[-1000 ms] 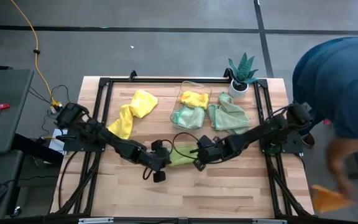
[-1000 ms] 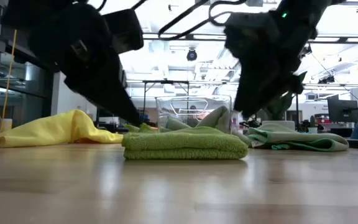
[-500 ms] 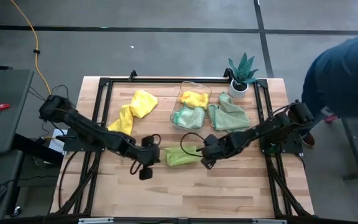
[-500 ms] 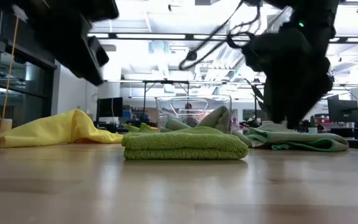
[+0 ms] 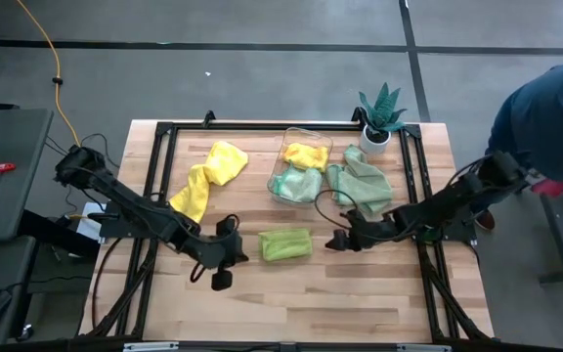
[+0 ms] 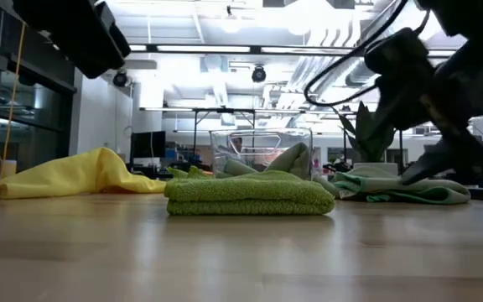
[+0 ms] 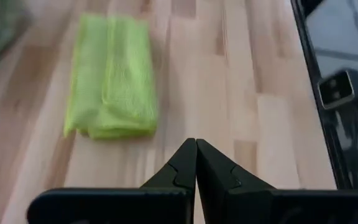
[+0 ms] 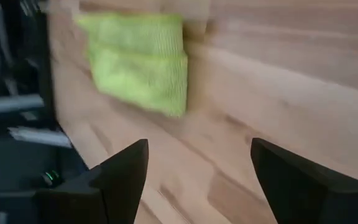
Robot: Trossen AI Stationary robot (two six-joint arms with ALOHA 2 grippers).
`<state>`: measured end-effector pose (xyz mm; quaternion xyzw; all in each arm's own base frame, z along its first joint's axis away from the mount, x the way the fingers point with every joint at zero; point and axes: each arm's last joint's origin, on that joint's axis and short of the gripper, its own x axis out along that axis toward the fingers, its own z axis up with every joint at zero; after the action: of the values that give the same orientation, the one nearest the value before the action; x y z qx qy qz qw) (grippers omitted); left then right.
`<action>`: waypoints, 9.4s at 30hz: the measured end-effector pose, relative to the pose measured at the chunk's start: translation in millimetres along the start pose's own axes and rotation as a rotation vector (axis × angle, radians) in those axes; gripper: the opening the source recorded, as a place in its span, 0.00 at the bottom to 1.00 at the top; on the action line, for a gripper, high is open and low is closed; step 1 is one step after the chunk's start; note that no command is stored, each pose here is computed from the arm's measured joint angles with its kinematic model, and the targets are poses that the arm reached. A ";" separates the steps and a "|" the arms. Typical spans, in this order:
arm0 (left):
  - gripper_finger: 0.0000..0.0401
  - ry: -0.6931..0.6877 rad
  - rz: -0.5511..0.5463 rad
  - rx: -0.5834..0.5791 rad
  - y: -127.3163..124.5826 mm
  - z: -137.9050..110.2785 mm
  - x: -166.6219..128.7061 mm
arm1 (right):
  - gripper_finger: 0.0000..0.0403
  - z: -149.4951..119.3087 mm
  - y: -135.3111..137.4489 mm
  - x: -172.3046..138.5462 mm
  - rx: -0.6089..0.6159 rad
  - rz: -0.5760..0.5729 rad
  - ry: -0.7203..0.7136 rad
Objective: Fold microfiber towels
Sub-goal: Put the folded green towel into the transparent bin, then fold the yellow towel
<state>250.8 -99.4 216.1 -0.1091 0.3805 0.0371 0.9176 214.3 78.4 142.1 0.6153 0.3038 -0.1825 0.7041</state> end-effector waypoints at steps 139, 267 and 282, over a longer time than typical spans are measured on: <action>0.00 -0.363 0.118 -0.212 17.7 18.5 -83.7 | 0.50 240.5 88.9 -11.3 -0.190 -0.563 -0.376; 0.00 0.003 -0.066 -0.551 55.2 51.3 31.2 | 0.65 27.6 34.1 -47.4 -0.414 0.229 -0.123; 0.00 0.172 -0.043 -0.607 45.8 24.1 83.3 | 0.65 -34.6 48.6 53.0 -0.878 0.086 -0.021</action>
<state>319.4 -50.5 165.9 -0.3889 0.4257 0.1204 0.8081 277.7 127.0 142.3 0.2681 0.3195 -0.0131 0.9088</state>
